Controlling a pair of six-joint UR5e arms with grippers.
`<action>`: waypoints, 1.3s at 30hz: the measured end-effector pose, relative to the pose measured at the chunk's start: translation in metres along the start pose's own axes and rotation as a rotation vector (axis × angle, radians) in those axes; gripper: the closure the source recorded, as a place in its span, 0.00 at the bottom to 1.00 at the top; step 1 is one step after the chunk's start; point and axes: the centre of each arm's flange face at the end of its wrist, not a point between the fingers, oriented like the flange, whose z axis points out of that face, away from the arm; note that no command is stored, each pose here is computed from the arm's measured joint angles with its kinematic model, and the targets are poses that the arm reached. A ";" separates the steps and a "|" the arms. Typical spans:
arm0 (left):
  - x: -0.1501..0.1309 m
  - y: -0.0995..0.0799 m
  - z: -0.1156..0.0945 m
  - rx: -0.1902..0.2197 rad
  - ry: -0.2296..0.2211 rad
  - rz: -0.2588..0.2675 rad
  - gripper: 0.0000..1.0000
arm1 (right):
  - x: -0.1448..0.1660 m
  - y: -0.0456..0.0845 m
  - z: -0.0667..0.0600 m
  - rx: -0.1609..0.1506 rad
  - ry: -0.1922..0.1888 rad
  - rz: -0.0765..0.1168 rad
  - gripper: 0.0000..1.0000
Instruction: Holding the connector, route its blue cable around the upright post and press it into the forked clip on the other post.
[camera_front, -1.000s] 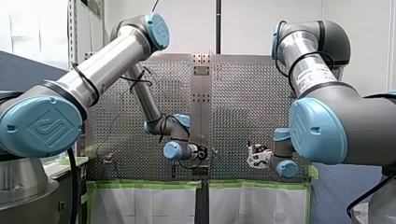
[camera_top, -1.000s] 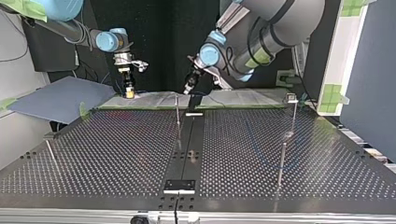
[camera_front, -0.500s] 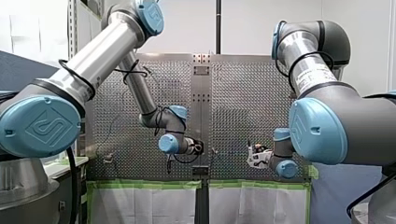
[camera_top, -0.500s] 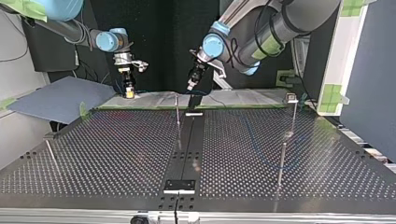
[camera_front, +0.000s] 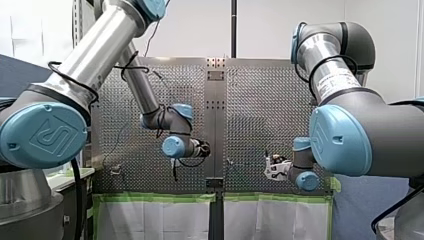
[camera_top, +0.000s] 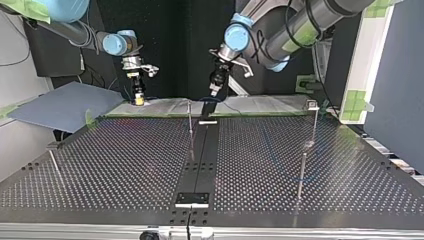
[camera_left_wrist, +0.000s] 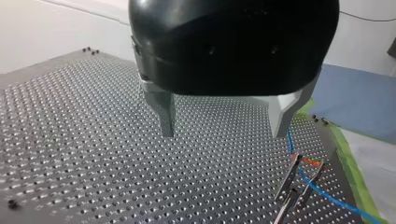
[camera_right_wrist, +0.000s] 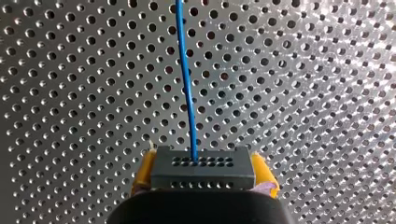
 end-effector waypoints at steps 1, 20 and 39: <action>-0.001 0.001 -0.004 -0.006 0.004 -0.001 0.00 | 0.000 0.000 0.000 0.002 0.000 0.001 1.00; -0.036 0.007 -0.063 -0.071 -0.109 -0.085 0.00 | 0.001 -0.006 0.000 0.018 0.002 0.009 1.00; -0.052 0.019 -0.124 -0.113 -0.136 -0.061 0.00 | 0.001 -0.010 0.000 0.023 0.003 0.010 1.00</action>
